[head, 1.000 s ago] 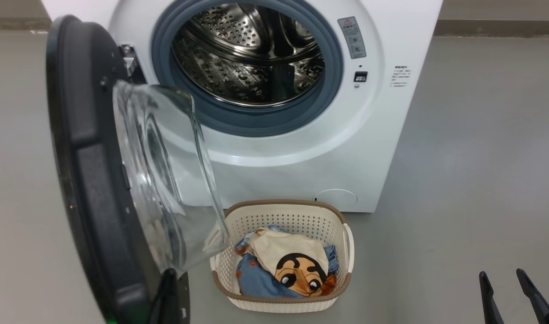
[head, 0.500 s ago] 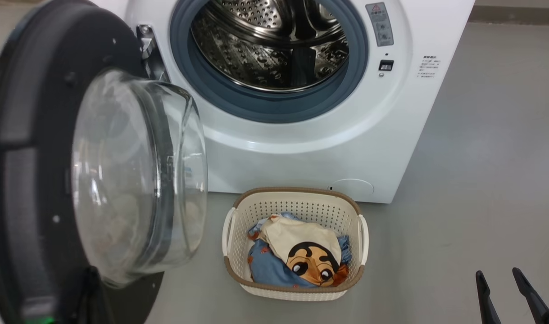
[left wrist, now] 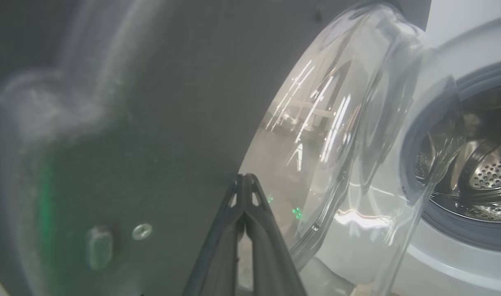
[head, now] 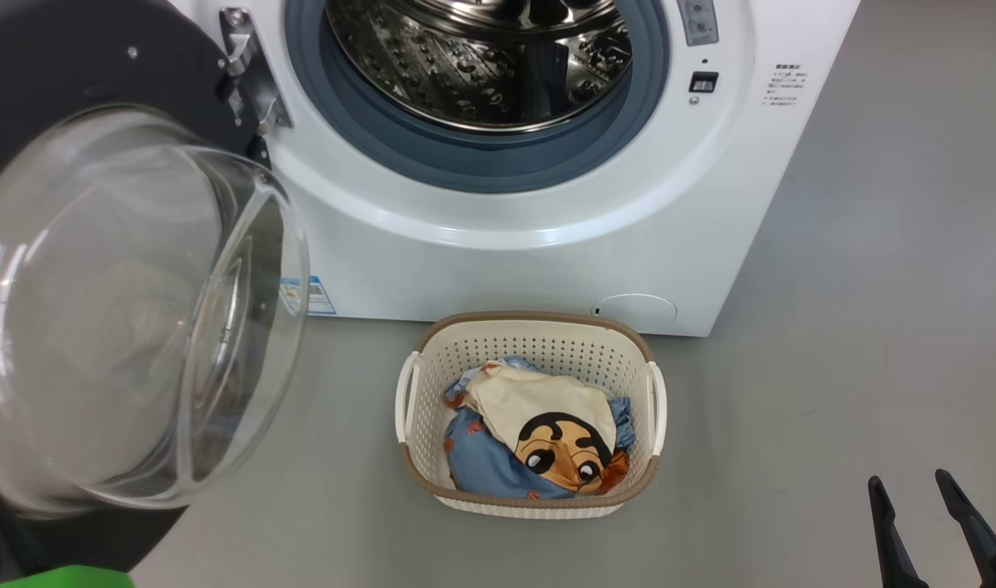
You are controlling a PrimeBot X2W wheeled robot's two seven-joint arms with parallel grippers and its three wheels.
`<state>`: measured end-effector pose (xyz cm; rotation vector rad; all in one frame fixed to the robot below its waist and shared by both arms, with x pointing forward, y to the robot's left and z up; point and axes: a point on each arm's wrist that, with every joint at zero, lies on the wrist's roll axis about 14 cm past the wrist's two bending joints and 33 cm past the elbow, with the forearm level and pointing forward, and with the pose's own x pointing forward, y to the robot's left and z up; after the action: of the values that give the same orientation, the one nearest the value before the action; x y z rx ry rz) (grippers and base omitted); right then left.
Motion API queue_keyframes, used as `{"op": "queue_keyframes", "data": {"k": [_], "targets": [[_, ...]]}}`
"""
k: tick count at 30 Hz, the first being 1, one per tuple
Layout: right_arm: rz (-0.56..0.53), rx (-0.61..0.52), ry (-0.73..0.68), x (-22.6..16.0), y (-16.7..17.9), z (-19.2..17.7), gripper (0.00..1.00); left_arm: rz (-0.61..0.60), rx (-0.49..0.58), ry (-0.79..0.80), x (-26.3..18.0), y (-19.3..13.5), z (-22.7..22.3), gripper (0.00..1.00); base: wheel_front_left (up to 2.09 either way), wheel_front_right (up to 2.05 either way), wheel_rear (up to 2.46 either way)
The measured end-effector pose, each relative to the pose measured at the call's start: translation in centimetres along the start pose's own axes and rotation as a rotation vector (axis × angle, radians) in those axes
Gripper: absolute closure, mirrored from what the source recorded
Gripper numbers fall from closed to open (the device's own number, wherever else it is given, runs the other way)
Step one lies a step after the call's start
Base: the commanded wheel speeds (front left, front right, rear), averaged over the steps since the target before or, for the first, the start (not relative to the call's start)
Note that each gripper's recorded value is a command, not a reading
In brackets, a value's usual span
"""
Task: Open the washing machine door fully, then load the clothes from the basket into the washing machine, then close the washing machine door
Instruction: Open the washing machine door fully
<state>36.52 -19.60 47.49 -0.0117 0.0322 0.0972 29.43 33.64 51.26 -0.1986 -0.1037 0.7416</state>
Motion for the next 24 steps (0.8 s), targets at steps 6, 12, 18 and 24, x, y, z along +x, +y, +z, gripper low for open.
{"op": "queue_keyframes", "data": {"k": [6,12,18,24], "targets": [[-0.016,0.003,0.015,-0.2,-0.5,-0.5,0.0,0.07,0.003,-0.036,1.6,1.6,0.7,1.0,0.0,0.0,0.0],[-0.022,0.003,0.012,-0.4,-0.7,-0.4,0.0,0.113,0.01,-0.046,2.2,3.3,0.8,1.0,0.0,0.0,0.0],[-0.021,0.004,0.008,-0.4,-0.7,-0.2,0.0,0.123,-0.014,-0.059,2.2,3.6,1.1,1.0,0.0,0.0,0.0],[-0.009,0.005,-0.003,-0.3,-0.3,0.1,0.0,0.054,-0.074,-0.142,1.7,2.1,4.0,1.0,0.0,0.0,0.0]]}}
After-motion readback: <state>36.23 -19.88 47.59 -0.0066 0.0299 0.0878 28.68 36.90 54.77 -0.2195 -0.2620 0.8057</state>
